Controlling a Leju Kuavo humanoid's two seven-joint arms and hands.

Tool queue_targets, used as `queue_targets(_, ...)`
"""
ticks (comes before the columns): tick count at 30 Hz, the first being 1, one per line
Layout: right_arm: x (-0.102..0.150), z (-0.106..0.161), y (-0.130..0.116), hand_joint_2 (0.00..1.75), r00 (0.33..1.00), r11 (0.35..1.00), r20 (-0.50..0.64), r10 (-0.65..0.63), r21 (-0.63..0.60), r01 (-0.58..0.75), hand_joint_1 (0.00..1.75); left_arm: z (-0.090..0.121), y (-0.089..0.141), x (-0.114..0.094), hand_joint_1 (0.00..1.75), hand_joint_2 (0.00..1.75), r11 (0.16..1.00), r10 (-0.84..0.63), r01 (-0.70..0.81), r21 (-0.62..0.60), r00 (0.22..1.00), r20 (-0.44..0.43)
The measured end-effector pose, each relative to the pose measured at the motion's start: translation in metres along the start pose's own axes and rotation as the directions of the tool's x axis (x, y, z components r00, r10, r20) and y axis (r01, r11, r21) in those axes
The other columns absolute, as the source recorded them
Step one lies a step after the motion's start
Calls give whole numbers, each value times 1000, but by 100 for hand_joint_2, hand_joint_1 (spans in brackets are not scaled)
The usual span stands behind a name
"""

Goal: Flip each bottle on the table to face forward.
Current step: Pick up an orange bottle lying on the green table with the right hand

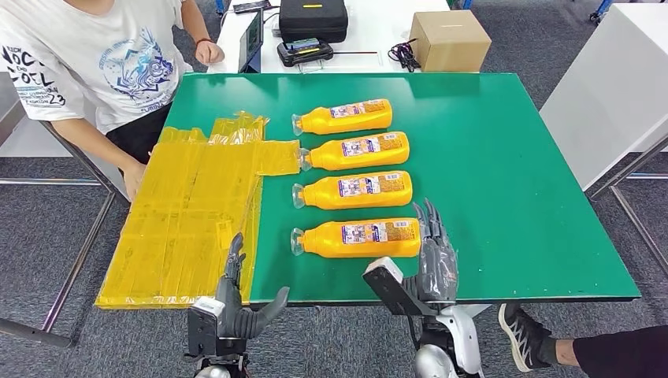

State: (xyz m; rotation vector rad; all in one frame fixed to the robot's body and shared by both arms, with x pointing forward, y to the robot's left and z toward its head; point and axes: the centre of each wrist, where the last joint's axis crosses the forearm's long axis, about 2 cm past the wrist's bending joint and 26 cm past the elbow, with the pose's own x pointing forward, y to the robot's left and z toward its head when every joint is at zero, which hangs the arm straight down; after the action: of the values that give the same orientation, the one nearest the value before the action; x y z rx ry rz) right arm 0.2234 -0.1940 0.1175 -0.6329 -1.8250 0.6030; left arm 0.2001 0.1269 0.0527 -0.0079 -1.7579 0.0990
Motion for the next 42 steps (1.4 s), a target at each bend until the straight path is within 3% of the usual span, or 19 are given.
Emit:
queue_targets(5, -1, -11, -2, 175, 998, 998, -14, 60, 24, -59, 0, 0, 0, 0, 0, 175, 1000, -14, 14, -14, 1000, -5)
queue_targets(11, -23, -42, 4, 175, 984, 943, -87, 156, 310, -122, 0, -4, -1, 0, 0, 175, 998, -23, 22, -54, 1000, -13)
queue_targets(26, -54, -82, 7, 175, 943, 838, -99, 317, 496, -230, 0, -6, -3, -5, 0, 175, 996, -25, 22, -87, 999, -31)
queue_targets(42, -62, -96, 10, 175, 938, 790, -91, 334, 571, -225, 0, -8, -4, -6, 0, 175, 995, -27, 23, -96, 999, -37)
